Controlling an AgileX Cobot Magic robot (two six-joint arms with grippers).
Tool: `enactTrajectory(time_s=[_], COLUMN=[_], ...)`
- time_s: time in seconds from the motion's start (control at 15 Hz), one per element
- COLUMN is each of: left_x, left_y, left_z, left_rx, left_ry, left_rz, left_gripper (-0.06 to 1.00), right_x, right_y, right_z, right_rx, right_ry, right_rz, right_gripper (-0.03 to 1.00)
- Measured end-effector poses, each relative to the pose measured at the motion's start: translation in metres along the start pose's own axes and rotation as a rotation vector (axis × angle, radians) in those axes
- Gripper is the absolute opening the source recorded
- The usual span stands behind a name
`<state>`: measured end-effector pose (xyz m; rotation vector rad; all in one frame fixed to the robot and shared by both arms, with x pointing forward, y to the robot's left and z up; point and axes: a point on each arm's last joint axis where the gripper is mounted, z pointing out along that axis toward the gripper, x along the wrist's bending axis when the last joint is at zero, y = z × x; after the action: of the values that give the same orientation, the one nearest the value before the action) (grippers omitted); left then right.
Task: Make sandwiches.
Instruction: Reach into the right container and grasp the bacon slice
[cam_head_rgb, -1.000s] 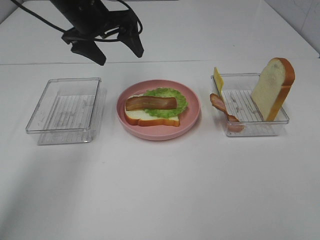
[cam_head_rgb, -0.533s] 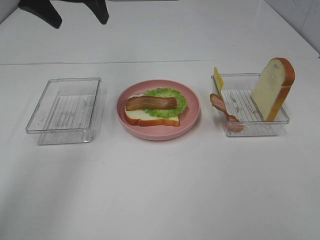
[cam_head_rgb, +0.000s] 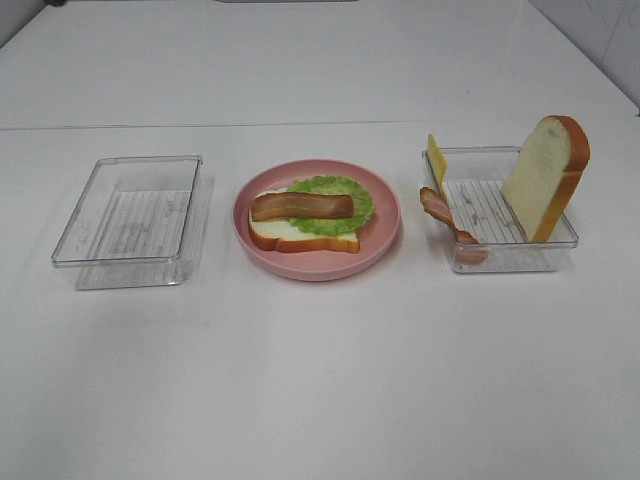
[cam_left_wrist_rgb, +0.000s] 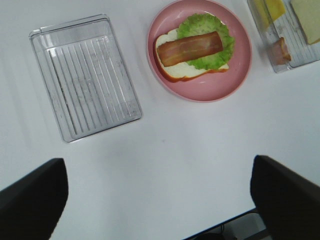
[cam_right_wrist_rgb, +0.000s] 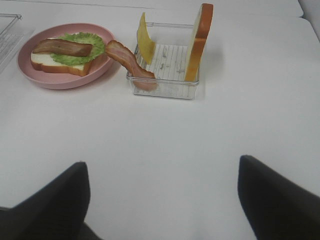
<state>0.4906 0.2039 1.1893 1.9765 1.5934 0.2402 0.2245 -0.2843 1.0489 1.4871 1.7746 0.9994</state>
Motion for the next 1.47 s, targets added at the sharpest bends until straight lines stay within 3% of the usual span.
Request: enactTrajectory(time_s=[0.13, 0.47, 0.67, 0.73, 0.93, 1.2, 1.47], left_x=[0.000, 0.015, 0.026, 0.034, 0.045, 0.053, 0.053], left_y=[-0.057, -0.140, -0.192, -0.226, -0.271, -0.306, -0.304], left_z=[-0.053, -0.091, -0.099, -0.095, -0.074, -0.055, -0.053], left_rx=[-0.092, -0.211, -0.285, -0.322, -0.365, -0.422, -0.466], left_ry=[-0.012, 0.059, 0.107, 0.120, 0.121, 0.117, 0.116], left_rz=[0.016, 0.056, 0.077, 0.083, 0.088, 0.105, 0.162], left_gripper=[0.93, 0.93, 0.93, 0.93, 0.93, 0.93, 0.93], right_x=[0.000, 0.000, 0.000, 0.000, 0.000, 0.000, -0.001], right_y=[0.000, 0.000, 0.000, 0.000, 0.000, 0.001, 0.007], right_z=[0.000, 0.000, 0.000, 0.000, 0.000, 0.000, 0.000], right_rx=[0.000, 0.000, 0.000, 0.000, 0.000, -0.008, -0.062], right_ry=[0.000, 0.000, 0.000, 0.000, 0.000, -0.001, -0.010], right_rz=[0.000, 0.000, 0.000, 0.000, 0.000, 0.000, 0.001], right_gripper=[0.77, 0.77, 0.77, 0.77, 0.77, 0.77, 0.77])
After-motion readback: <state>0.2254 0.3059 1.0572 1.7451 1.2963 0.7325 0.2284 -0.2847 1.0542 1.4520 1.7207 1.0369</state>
